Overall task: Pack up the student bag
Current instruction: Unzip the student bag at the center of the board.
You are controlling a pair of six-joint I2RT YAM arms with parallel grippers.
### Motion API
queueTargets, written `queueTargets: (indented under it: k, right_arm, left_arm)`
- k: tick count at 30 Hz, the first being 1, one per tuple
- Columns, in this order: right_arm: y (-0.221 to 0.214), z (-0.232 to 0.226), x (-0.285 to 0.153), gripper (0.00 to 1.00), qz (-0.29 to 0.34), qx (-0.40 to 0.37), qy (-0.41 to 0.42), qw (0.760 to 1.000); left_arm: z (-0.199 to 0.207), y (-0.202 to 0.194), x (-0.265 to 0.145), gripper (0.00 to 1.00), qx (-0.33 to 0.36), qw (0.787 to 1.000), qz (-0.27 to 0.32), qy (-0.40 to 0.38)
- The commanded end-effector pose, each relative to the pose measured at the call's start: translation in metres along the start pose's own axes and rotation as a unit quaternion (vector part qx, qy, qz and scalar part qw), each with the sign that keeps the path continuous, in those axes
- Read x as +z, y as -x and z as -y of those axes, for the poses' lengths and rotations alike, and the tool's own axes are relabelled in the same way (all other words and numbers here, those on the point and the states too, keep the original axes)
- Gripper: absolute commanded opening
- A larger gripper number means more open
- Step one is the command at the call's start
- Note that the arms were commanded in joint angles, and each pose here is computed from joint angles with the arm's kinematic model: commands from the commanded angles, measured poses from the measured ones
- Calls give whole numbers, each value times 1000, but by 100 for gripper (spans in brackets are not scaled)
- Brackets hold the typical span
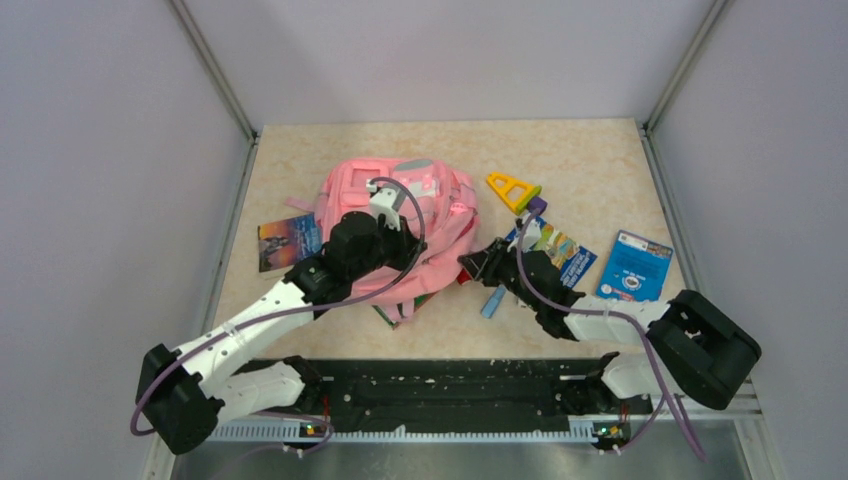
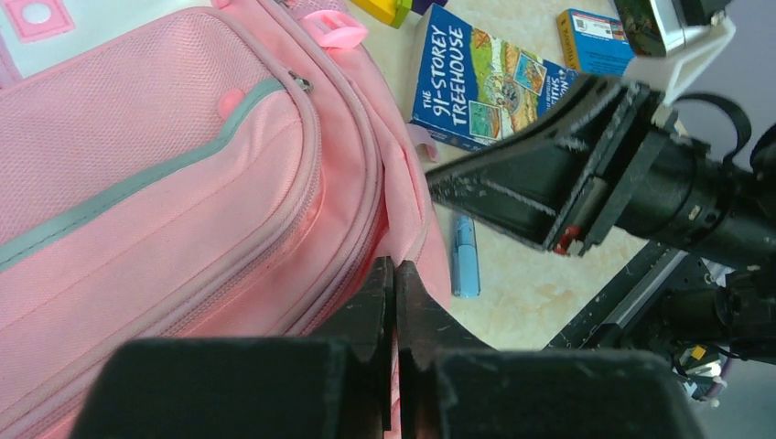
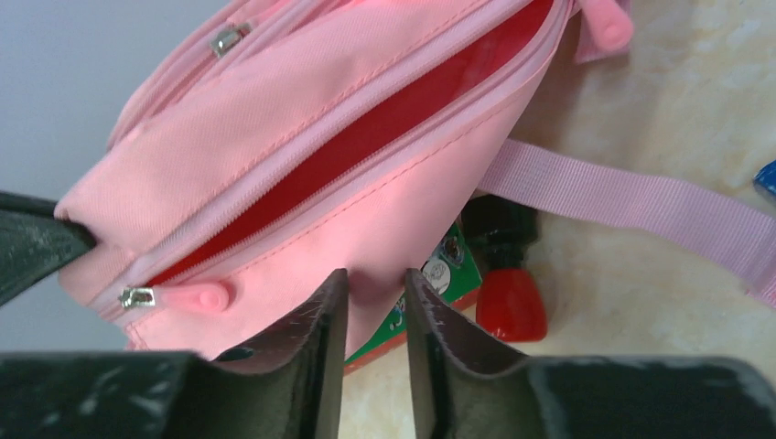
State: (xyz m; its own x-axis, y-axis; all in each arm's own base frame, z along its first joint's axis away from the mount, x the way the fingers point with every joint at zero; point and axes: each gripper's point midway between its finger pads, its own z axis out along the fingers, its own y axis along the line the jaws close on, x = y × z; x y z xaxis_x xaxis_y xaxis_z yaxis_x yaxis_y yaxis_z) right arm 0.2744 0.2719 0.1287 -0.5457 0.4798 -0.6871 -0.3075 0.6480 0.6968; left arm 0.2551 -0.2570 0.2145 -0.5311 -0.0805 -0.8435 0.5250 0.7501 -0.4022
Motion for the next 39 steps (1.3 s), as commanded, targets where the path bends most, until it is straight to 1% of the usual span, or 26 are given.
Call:
queueTargets:
  k: [1,2,3,5,7,10,11,14,15,17,18,20,23,26,35,39]
  right_arm:
    - [50,-25,20,9,35,-41,38,998]
    - [55,-21,24,3,36,-51,31,998]
    - [58,-19,27,0,33,-63,31,997]
    - [68,-9,34,0,35,-87,19,995]
    - [75,-1,42,0,22,-106,15,994]
    - [77,-4,36,0,8,-137,40,990]
    - [76,-8,30,6,6,-150,53,987]
    - [68,-20,7,37,2,-173,96,980]
    - [64,-25,-1,46,-1,-178,114,977]
    - [50,-35,-18,57,-20,-188,160,969]
    - [43,-43,-24,61,-31,-195,187,962]
    - [32,-55,-32,66,-57,-209,230,949]
    - [17,-64,-32,68,-83,-237,256,933]
    - [6,-70,-26,68,-98,-261,262,924]
    - [-3,-76,-7,68,-111,-282,270,914]
    - [-10,-82,0,63,-123,-287,279,908]
  left_arm:
    - [39,46,-4,0,4,994,67,-83]
    - [41,46,-3,0,4,994,62,-88]
    - [43,46,-1,0,3,994,58,-93]
    - [47,47,2,0,-2,994,52,-101]
    - [50,47,6,0,-10,993,48,-106]
    - [48,49,9,0,-9,994,47,-101]
    - [45,50,9,0,-7,994,49,-96]
    - [31,48,10,0,-9,996,45,-82]
    - [29,46,11,0,-11,996,38,-82]
    - [29,42,14,0,-9,996,22,-90]
    - [30,40,15,0,-6,995,17,-96]
    - [32,30,16,0,-3,994,-6,-105]
    - [36,27,16,0,6,993,-21,-119]
    - [38,24,15,0,12,991,-28,-128]
    - [44,21,15,0,20,988,-38,-150]
    - [46,20,15,0,23,987,-39,-154]
